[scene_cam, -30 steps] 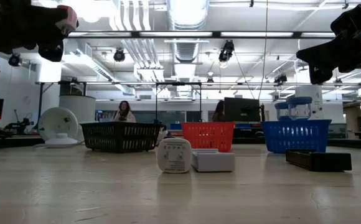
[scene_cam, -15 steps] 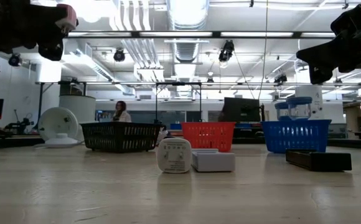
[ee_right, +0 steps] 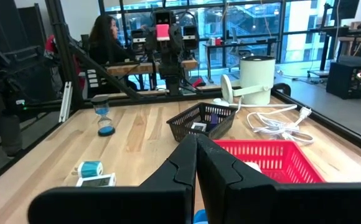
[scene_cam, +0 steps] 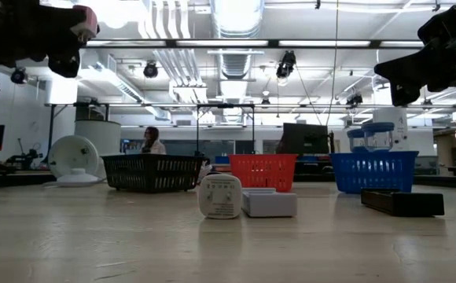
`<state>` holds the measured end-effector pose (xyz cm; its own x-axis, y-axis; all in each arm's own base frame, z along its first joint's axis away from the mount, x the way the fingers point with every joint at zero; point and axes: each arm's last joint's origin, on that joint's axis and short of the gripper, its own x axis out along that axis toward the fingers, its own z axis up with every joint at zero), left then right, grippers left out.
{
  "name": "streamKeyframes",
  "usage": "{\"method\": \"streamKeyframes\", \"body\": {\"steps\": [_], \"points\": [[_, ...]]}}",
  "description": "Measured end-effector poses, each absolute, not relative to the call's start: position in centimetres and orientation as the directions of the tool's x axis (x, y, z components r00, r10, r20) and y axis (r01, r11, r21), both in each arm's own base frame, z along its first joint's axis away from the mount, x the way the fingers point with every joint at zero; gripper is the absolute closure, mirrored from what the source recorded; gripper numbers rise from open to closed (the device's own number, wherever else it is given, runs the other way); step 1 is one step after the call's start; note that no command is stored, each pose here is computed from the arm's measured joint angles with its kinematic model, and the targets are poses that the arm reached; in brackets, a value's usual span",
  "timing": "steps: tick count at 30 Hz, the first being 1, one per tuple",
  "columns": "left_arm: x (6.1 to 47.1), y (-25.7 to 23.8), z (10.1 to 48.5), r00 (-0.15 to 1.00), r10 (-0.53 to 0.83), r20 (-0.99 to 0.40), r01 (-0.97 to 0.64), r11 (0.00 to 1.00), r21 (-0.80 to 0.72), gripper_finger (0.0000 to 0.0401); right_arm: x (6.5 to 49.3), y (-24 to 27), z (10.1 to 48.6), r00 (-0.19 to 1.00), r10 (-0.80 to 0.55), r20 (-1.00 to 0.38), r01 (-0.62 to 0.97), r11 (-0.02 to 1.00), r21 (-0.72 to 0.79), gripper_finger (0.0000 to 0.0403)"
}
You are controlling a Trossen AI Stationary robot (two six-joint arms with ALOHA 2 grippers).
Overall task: Pick & Place Office items
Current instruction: Put the pink charger adapter into the red basket
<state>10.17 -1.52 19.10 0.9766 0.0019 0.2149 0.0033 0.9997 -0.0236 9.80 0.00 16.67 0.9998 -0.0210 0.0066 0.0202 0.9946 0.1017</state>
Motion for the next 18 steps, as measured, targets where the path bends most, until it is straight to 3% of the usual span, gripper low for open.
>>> {"method": "streamKeyframes", "body": {"steps": [10,18], "points": [[9.6,-1.3,22.8,0.957,0.033,0.287,-0.029,0.999,-0.017,0.0264,9.8,0.0,16.7,1.000,-0.020,0.009,0.019,0.993,0.113,0.0394],[9.5,-1.0,28.9,0.935,0.127,0.331,-0.129,0.991,-0.017,0.0264,9.8,0.0,16.7,1.000,-0.019,0.010,0.018,0.994,0.112,0.0394]]}}
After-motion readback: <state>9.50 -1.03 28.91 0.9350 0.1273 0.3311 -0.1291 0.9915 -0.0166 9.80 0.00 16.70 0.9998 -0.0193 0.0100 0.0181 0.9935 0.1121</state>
